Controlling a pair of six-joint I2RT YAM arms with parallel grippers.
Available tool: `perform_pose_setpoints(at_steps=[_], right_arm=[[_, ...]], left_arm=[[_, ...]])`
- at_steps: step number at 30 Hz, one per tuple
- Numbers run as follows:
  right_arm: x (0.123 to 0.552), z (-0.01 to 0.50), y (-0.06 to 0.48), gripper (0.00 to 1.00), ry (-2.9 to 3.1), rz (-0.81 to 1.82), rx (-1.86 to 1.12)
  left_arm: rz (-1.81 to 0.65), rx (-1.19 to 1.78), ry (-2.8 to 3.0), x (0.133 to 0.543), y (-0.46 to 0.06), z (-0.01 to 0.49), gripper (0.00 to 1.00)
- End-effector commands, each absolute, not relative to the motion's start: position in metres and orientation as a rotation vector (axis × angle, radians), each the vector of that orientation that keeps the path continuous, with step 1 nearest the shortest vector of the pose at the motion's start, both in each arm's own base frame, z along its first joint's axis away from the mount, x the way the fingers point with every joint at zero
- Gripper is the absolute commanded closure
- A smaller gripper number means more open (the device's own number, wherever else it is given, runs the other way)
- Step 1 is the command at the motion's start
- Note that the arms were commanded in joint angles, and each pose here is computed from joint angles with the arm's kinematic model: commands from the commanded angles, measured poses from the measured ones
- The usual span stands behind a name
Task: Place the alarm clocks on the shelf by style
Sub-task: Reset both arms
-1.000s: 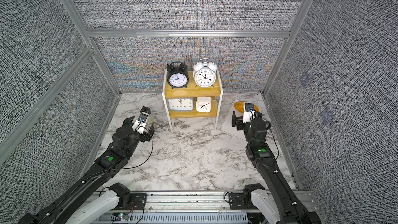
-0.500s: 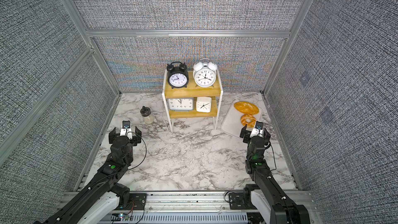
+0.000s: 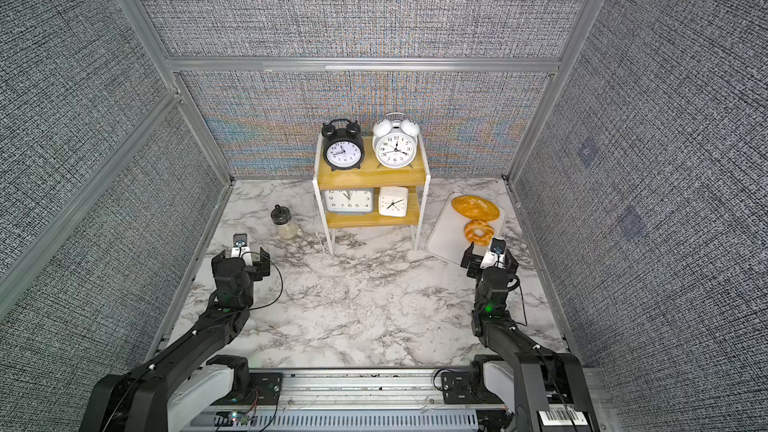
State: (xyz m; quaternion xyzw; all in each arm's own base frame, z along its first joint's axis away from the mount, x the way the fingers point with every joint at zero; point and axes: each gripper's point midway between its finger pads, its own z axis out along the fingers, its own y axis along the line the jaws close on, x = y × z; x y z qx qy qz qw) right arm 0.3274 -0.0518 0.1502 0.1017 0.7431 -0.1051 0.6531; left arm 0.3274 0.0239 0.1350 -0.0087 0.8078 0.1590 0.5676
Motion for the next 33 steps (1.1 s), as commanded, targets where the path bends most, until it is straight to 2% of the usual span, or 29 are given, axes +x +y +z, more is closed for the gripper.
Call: perform_pose_setpoints(at_steps=[1, 10, 33], right_arm=[[0.333, 0.165, -0.045, 0.01, 1.61, -0.206, 0.187], [0.344, 0.152, -0.04, 0.01, 1.661, -0.21, 0.136], [0.352, 0.15, -0.01, 0.01, 1.618, -0.038, 0.05]], left_arm=[[0.196, 0.0, 1.837, 0.344, 0.009, 0.143, 0.01], [-0.015, 0.033, 1.859, 0.372, -0.005, 0.129, 0.01], [-0.013, -0.002, 1.898, 0.388, 0.0, 0.101, 0.01]])
